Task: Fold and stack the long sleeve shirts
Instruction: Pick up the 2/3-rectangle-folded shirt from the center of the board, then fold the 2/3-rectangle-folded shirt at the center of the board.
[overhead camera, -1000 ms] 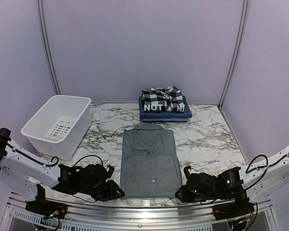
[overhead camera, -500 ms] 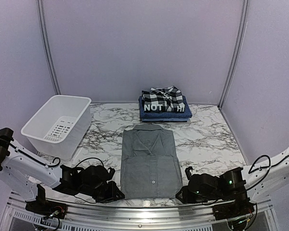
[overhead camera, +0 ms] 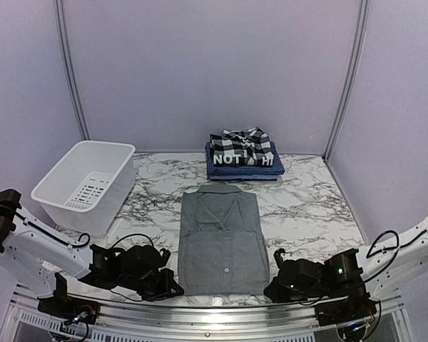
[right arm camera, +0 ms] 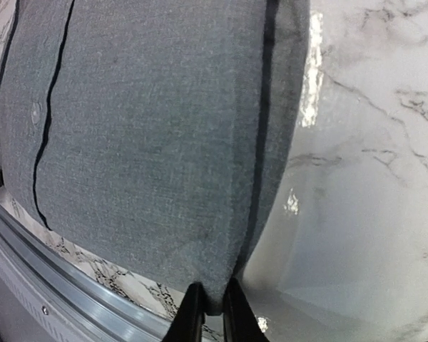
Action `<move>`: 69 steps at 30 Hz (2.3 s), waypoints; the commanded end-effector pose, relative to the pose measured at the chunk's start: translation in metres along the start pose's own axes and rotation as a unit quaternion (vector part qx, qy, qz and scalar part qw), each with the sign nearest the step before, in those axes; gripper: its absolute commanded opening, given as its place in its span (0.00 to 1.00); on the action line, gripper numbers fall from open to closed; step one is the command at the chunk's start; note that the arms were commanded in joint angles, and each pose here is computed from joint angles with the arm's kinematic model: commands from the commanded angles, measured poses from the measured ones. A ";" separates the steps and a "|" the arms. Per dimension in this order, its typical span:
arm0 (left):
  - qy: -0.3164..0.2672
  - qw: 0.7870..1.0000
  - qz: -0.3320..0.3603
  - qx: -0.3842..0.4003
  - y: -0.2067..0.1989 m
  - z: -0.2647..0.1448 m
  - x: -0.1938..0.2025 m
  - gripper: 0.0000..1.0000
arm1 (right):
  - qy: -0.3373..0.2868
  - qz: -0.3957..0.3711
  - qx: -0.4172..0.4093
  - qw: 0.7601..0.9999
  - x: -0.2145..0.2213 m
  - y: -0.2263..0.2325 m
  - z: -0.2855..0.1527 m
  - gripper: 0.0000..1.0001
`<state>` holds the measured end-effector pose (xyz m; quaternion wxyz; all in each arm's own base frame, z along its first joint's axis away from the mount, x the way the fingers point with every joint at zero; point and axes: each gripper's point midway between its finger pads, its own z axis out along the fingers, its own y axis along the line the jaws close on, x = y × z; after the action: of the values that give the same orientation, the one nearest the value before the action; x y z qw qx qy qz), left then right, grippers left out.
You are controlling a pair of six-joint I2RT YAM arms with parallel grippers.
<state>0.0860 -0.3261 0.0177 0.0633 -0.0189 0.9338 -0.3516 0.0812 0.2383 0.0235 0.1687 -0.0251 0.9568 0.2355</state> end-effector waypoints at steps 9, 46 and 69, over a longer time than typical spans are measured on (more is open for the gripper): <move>-0.038 0.999 0.036 -0.006 -0.023 -0.043 -0.012 0.00 | -0.036 -0.042 0.020 0.998 -0.030 0.036 -0.044 0.00; -0.109 0.994 0.001 0.020 -0.004 0.032 -0.327 0.00 | -0.094 -0.017 0.047 0.994 -0.330 -0.039 0.124 0.00; -0.155 0.987 0.042 -0.012 -0.030 -0.050 -0.217 0.00 | -0.150 -0.042 0.040 0.987 -0.255 0.008 0.000 0.00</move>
<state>0.2756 -0.3108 0.0954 0.2081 -0.0235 0.9064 -0.3669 0.2977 0.2501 0.1027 0.2982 -0.0266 0.9241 0.2376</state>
